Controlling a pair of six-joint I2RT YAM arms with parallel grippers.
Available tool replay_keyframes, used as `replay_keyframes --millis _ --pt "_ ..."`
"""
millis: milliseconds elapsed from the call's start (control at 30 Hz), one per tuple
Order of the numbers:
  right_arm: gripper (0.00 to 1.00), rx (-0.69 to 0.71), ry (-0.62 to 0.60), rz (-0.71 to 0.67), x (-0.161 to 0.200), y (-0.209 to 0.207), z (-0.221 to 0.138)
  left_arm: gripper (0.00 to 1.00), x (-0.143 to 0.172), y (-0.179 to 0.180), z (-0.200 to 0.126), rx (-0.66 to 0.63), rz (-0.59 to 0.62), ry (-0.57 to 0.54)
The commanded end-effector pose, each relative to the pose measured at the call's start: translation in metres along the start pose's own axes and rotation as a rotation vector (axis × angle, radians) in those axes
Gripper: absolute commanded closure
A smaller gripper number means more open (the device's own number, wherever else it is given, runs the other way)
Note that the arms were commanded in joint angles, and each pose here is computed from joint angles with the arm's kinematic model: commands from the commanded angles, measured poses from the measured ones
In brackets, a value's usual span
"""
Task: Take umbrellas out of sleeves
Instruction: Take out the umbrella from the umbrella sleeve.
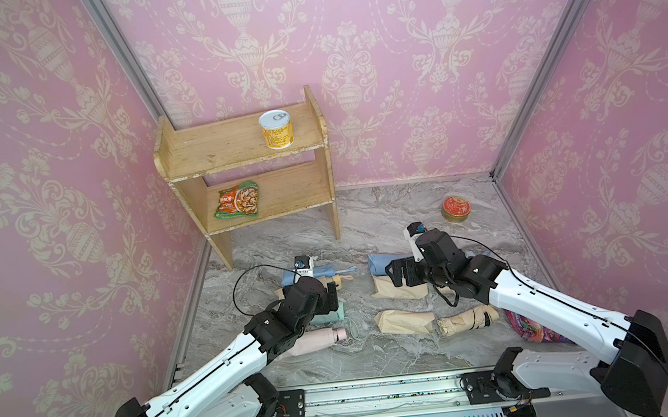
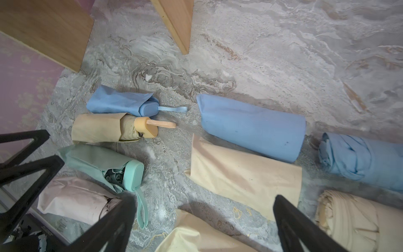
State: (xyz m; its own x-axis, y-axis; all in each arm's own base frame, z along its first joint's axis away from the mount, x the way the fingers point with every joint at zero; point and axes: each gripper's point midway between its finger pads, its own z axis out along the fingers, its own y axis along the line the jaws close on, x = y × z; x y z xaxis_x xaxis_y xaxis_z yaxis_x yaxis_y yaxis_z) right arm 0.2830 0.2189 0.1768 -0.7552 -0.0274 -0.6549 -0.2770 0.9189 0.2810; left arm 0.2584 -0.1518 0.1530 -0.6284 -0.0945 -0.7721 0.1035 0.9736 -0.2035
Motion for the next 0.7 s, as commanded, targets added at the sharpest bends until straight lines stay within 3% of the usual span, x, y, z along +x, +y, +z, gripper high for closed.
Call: replay_keyframes --millis 0,667 --pt "0.00 0.002 -0.042 -0.067 -0.016 0.014 0.001 0.05 0.004 0.007 0.005 -0.016 0.006 0.031" --pt "0.00 -0.020 -0.049 -0.090 -0.014 0.031 0.017 0.01 -0.002 0.023 0.036 -0.055 -0.064 0.091"
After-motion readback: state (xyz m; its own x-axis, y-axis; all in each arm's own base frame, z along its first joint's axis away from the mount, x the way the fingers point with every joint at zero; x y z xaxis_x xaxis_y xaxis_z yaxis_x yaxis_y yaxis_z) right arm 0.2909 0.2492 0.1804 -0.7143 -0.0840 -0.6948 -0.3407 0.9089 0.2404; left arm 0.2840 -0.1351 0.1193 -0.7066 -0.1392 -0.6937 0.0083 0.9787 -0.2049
